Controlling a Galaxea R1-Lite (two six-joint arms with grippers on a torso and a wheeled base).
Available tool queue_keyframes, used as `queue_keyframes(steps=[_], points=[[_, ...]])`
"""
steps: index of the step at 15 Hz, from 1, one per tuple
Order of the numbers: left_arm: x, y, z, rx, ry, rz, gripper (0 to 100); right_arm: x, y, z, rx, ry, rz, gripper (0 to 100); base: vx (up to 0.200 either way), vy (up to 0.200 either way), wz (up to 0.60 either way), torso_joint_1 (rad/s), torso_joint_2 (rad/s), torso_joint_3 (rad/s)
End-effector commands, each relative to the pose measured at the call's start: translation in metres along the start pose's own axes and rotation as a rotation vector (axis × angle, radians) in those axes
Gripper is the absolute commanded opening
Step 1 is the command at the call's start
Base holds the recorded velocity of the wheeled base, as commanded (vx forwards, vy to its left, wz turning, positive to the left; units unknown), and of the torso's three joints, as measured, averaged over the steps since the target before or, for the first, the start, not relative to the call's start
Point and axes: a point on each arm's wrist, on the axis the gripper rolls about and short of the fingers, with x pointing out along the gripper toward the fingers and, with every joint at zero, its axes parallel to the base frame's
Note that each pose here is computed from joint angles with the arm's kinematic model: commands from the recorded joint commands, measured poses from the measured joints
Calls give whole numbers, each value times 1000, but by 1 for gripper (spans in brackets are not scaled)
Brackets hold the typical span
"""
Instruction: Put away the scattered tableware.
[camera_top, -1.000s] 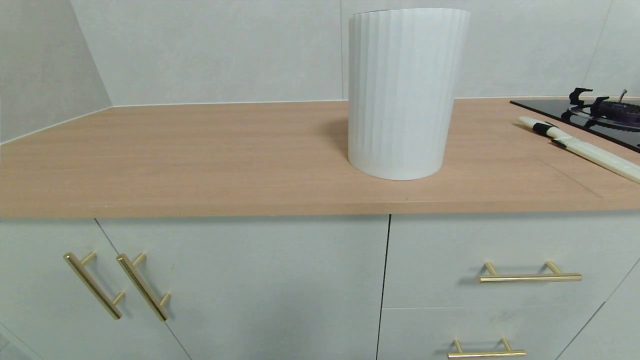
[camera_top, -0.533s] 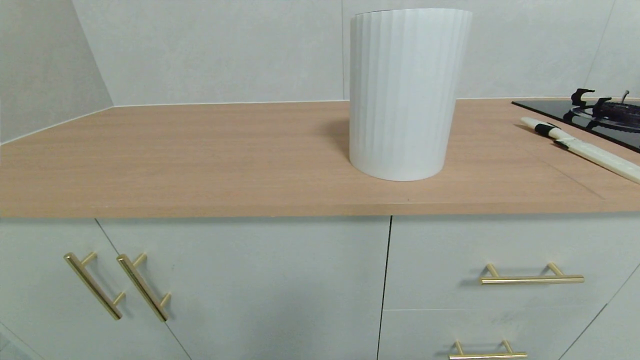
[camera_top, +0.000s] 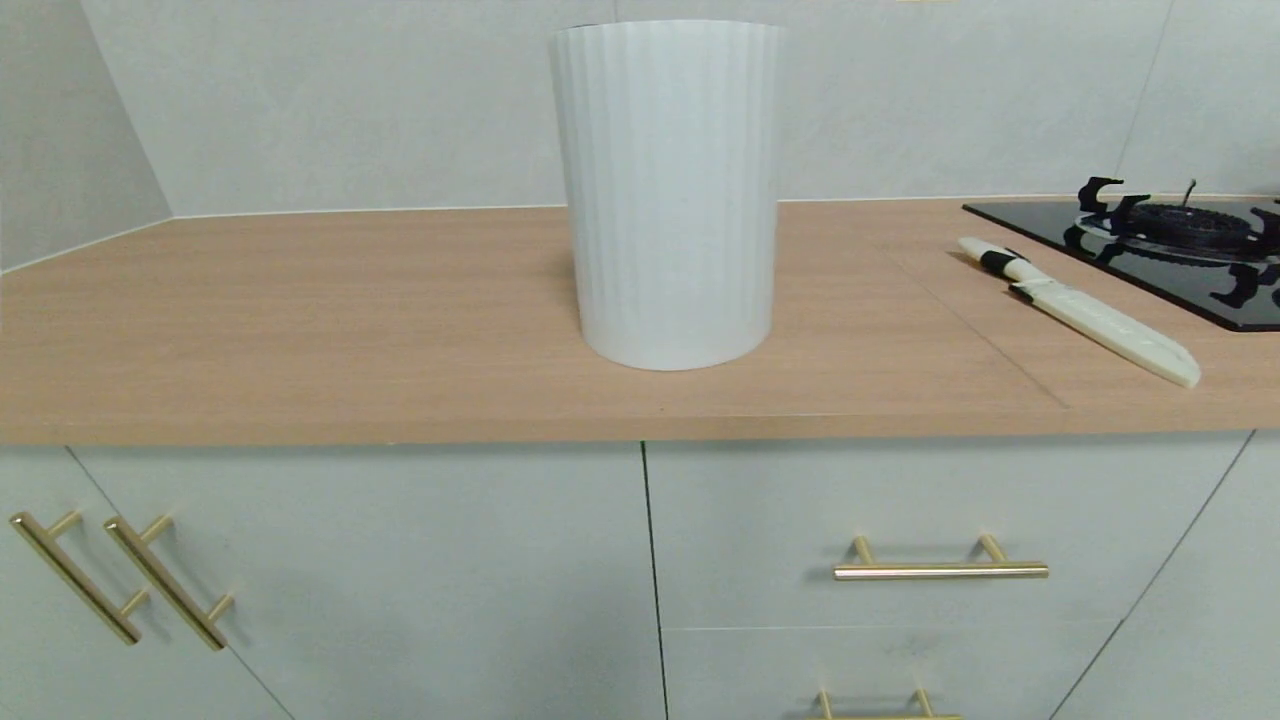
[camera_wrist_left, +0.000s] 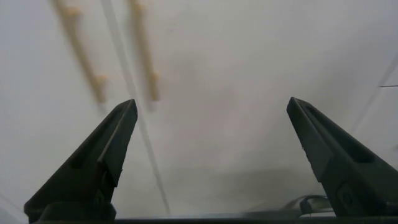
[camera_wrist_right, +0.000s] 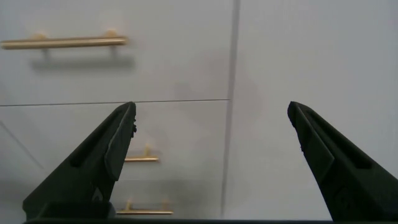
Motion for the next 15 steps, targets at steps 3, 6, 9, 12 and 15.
queue_keyframes(steps=[3, 6, 9, 12, 15], points=[[0, 0, 0, 0, -1, 0, 100, 0, 0, 0, 0, 1, 0, 100, 0, 0, 0, 0, 0, 0], [0, 0, 0, 0, -1, 1, 100, 0, 0, 0, -2, 1, 0, 100, 0, 0, 0, 0, 0, 0], [0, 0, 0, 0, -1, 0, 100, 0, 0, 0, -2, 1, 0, 100, 0, 0, 0, 0, 0, 0], [0, 0, 0, 0, -1, 1, 100, 0, 0, 0, -2, 1, 0, 100, 0, 0, 0, 0, 0, 0], [0, 0, 0, 0, -1, 1, 100, 0, 0, 0, -2, 1, 0, 100, 0, 0, 0, 0, 0, 0]])
